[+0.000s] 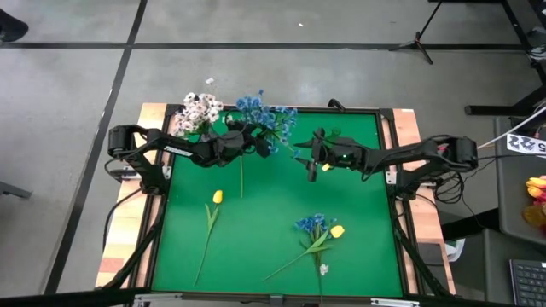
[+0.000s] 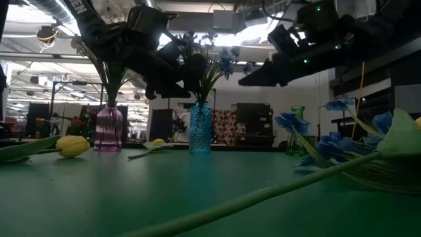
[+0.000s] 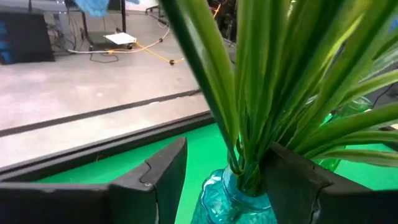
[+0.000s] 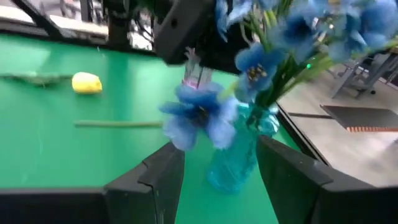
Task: Sort flowers into vase by color
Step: Put the top blue flowers into the blue vase
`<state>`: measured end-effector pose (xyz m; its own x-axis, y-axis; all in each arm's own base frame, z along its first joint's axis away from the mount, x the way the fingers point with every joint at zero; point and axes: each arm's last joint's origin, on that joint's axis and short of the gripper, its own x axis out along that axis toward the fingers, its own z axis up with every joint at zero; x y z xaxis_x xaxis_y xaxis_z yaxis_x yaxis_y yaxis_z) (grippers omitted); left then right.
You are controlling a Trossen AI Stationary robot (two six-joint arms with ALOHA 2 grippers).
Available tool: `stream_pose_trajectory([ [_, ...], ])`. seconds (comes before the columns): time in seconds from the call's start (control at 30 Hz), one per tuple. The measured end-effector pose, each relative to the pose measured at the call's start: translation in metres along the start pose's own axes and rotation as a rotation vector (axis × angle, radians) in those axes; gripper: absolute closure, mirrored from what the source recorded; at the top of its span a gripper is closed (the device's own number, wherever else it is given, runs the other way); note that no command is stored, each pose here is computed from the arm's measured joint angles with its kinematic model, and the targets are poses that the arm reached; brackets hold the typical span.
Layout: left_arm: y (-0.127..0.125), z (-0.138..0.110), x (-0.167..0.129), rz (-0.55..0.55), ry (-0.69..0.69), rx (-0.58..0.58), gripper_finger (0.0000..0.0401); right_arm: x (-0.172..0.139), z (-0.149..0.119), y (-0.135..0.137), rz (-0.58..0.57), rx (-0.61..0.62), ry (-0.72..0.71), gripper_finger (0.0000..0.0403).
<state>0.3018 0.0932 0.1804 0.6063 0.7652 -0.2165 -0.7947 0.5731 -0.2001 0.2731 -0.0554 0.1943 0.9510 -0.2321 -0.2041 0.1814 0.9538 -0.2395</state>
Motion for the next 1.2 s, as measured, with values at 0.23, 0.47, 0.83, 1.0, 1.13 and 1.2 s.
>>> stream_pose_trajectory([
  [0.23, 0.000, 0.000, 0.000, -0.001, -0.002, -0.064, 0.0209, 0.012, -0.007, 0.001, -0.016, 0.028, 0.018, 0.0205],
  [0.47, 0.000, 0.000, 0.000, -0.002, -0.002, -0.089, 0.0209, 0.039, 0.003, 0.001, -0.008, 0.026, 0.016, 0.0176],
  [0.83, 0.000, 0.000, 0.000, -0.001, -0.003, -0.096, 0.0209, 0.077, 0.015, -0.006, -0.142, 0.064, 0.134, 0.0119],
  [1.0, -0.001, 0.000, 0.000, -0.003, -0.002, -0.096, 0.0209, 0.090, 0.007, -0.014, -0.171, 0.123, 0.158, 0.0118],
  [1.13, -0.001, 0.000, 0.000, -0.013, 0.002, -0.096, 0.0209, 0.095, 0.005, -0.021, -0.190, 0.133, 0.161, 0.0118],
  [1.2, -0.001, 0.000, 0.000, -0.018, 0.004, -0.096, 0.0209, 0.095, 0.006, -0.024, -0.197, 0.136, 0.156, 0.0118],
])
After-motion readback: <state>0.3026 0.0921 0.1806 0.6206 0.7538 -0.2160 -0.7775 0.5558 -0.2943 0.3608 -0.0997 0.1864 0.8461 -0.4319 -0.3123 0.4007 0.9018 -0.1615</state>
